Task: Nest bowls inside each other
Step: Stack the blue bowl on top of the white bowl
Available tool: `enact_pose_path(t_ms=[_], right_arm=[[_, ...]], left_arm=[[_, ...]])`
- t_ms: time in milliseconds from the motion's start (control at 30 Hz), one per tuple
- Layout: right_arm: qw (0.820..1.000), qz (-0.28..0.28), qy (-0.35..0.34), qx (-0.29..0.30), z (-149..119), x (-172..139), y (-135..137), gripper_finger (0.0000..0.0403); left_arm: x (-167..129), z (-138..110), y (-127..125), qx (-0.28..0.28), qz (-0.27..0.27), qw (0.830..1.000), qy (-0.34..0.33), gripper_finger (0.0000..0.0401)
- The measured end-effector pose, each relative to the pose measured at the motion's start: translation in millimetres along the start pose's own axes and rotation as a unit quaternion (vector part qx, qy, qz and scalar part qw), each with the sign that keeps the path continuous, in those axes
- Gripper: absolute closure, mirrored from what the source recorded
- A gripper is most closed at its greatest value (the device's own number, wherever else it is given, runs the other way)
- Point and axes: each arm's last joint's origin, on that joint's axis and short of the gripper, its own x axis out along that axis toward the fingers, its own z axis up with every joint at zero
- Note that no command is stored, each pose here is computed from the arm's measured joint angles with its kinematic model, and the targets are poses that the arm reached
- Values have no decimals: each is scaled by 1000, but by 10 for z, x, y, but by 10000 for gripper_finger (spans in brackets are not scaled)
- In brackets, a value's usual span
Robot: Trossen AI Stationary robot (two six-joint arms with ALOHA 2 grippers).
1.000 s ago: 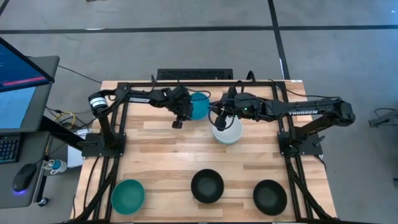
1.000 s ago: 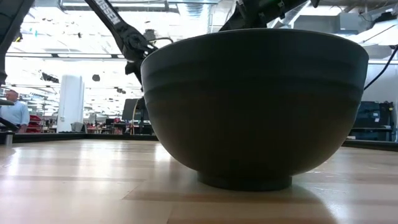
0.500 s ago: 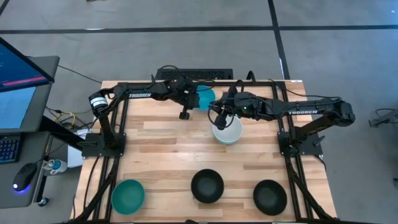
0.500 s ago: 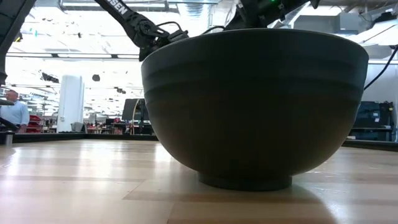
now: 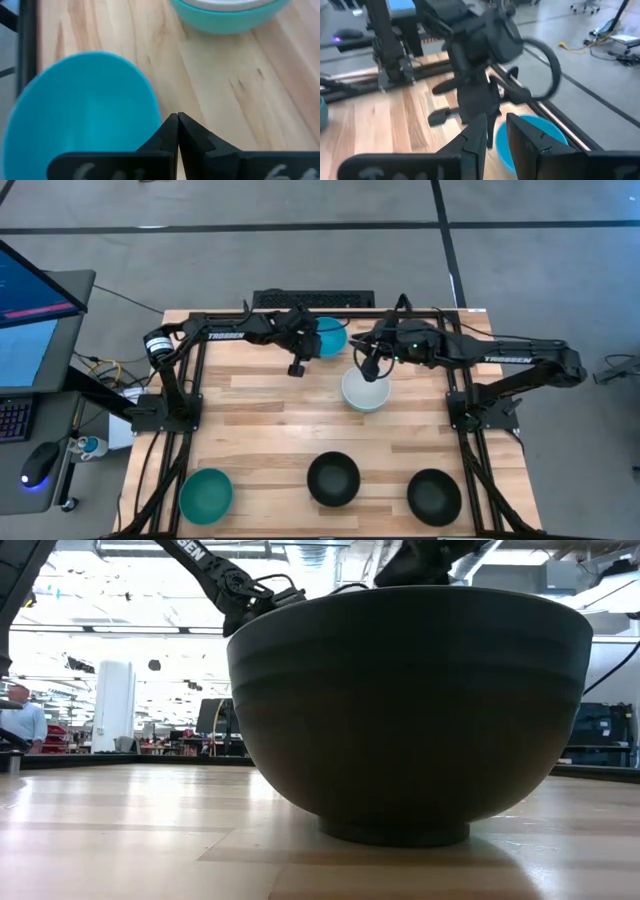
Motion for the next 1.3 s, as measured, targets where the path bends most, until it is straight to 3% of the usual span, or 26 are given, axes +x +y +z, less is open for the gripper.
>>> enact_pose_path(t_ms=[333, 433, 600, 1033, 1300], right_arm=[[1000, -7, 3, -1, 12, -136, -38, 305], [1000, -6, 6, -1, 8, -139, -37, 305], [1000, -7, 17, -4, -15, -138, -38, 305], [1000, -8, 28, -3, -37, -137, -41, 305], [1000, -8, 27, -3, -36, -136, -41, 305]], left_arm=[[-125, 105, 218, -22, 30, 999, -23, 346], [-64, 0, 228, -49, 13, 999, 1, 327], [59, -26, 196, -48, -8, 999, 2, 306], [77, 12, 159, -27, -11, 1000, 1, 303], [235, -111, 191, -48, -19, 999, 14, 303]])
